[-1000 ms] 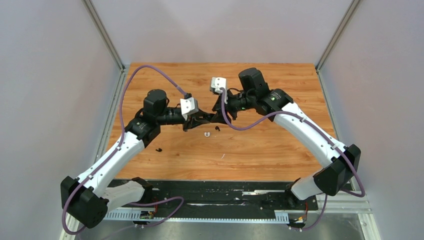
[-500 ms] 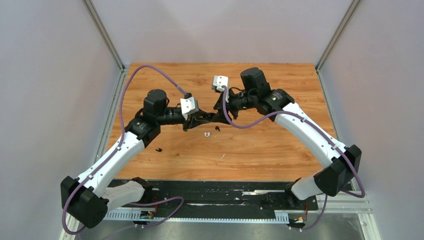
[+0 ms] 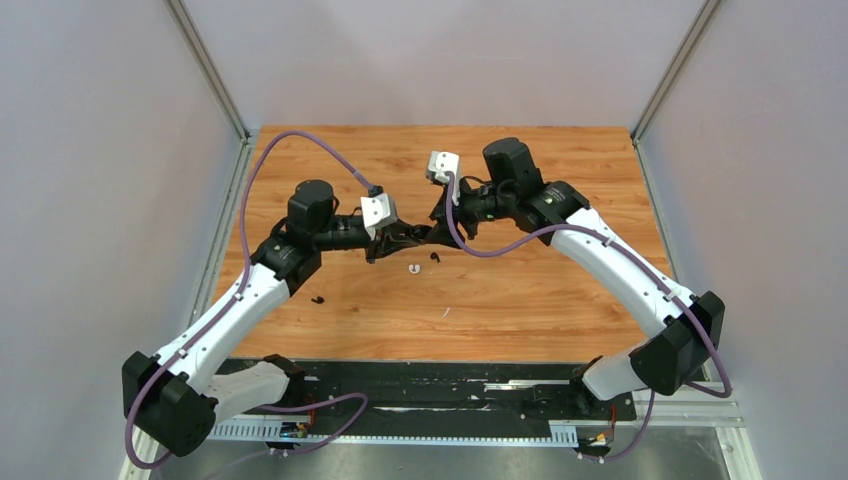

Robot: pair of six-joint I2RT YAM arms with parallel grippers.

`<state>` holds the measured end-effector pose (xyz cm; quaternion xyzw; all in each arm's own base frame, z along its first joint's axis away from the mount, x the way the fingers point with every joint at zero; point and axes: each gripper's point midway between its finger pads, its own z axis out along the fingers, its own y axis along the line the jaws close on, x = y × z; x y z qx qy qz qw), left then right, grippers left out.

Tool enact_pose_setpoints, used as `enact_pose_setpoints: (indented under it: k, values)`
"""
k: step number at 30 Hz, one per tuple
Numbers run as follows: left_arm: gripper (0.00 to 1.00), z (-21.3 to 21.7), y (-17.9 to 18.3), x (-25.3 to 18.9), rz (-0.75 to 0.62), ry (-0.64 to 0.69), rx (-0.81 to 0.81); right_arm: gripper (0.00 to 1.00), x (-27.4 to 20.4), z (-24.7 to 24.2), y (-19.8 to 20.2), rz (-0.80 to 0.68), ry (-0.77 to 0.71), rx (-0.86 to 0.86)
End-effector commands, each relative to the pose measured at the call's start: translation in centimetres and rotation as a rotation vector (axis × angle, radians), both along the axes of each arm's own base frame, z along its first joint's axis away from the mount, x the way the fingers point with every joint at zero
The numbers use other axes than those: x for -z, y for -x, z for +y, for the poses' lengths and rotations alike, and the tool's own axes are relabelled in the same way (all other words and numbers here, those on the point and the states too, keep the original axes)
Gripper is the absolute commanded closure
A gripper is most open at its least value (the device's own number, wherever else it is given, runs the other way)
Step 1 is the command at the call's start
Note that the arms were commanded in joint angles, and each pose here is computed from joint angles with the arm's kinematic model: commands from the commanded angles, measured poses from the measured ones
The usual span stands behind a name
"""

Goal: Insert the wireless bluetooth earbuds into the charging case
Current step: Open the charging case at the center of the board.

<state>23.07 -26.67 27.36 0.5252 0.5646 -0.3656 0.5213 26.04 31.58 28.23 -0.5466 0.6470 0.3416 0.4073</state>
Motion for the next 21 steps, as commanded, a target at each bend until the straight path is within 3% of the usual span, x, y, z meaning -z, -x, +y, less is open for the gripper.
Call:
enact_pose_setpoints:
  k: [1,10,21]
  values:
    - [1.00,-0.6,2.5,0.0,0.052,0.020,0.104,0.51,-3.1,-1.3,-4.0,-0.162,-0.048,0.143]
    - [1.00,-0.6,2.6,0.5,0.076,0.015,0.101,0.55,-4.0,-1.4,-4.4,-0.184,-0.065,0.166]
    - [1.00,-0.7,2.0,-0.4,0.107,0.056,0.050,0.54,-2.5,-0.9,-2.1,-0.113,-0.074,0.065]
